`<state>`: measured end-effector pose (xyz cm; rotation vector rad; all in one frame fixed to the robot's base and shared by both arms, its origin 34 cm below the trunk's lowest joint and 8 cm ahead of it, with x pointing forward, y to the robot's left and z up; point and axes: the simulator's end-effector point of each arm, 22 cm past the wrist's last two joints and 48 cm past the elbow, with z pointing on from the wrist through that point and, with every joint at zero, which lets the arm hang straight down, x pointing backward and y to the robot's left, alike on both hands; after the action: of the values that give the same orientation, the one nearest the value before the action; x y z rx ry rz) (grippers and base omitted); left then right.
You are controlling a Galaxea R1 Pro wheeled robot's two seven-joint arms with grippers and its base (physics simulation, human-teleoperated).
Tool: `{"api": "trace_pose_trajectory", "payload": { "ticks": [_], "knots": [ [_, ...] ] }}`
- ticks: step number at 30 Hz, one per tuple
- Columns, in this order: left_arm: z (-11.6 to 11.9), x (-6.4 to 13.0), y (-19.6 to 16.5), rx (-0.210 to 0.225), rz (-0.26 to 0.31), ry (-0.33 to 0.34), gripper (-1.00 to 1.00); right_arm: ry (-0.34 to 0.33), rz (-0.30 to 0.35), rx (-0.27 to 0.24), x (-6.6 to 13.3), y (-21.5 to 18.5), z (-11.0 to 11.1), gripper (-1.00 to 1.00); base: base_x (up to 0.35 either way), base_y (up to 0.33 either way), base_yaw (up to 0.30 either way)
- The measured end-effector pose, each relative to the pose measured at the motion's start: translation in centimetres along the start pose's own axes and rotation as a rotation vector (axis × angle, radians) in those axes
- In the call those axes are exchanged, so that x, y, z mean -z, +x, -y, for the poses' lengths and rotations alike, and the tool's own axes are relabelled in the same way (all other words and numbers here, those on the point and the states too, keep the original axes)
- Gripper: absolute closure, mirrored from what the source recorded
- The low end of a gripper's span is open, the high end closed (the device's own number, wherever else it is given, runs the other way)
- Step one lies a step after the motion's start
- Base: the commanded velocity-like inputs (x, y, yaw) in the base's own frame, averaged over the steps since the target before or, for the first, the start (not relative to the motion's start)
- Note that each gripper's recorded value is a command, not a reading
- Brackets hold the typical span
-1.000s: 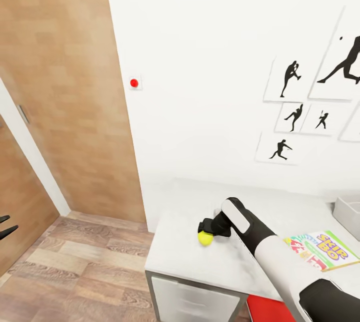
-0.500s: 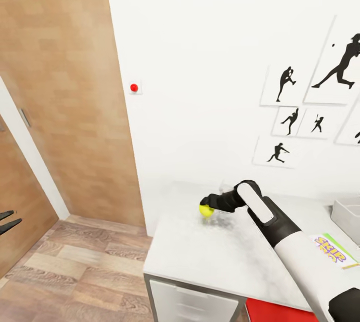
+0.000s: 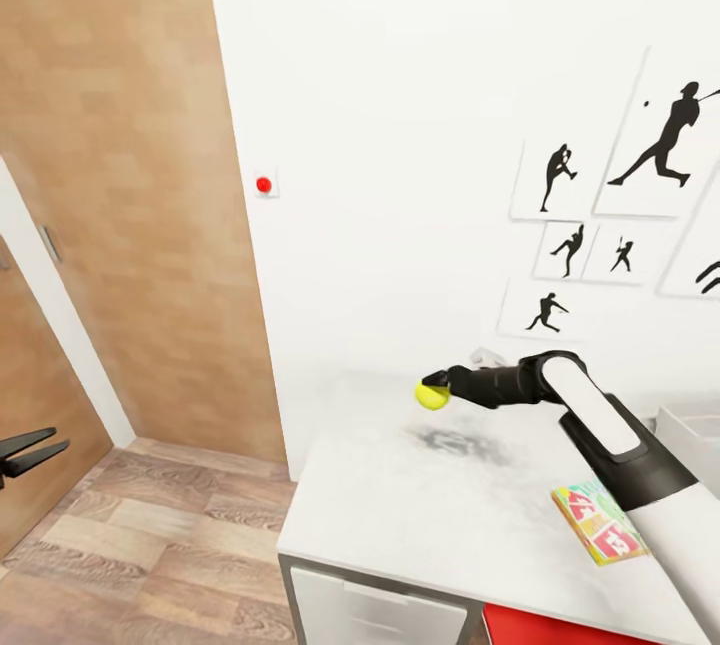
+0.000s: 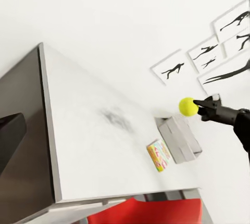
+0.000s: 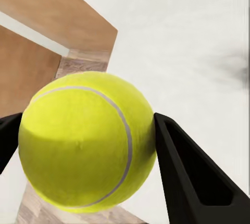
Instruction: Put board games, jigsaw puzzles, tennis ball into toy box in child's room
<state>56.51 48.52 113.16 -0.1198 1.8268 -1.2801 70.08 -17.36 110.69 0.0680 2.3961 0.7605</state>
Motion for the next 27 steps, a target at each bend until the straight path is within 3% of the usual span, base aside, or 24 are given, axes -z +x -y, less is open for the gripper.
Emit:
{"api": "trace_pose_trajectory", "payload": {
  "ticks": [12, 20, 27],
  "knots": [
    [1.0, 0.0, -0.3, -0.02, -0.002, 0.013, -1.0, -0.064, 0.124, 0.007, 4.7, -3.6, -1.8, 1.0, 0.0, 0.0, 0.0],
    [2.1, -1.5, 1.2, -0.048, -0.087, 0.027, -1.0, -0.08, 0.172, -0.007, 6.6, -5.2, -2.0, 1.0, 0.0, 0.0, 0.0],
    [3.1, -2.0, 1.4, -0.071, -0.108, 0.04, -1.0, -0.124, 0.226, -0.033, 9.4, -7.2, -2.4, 1.0, 0.0, 0.0, -0.027]
  ]
}}
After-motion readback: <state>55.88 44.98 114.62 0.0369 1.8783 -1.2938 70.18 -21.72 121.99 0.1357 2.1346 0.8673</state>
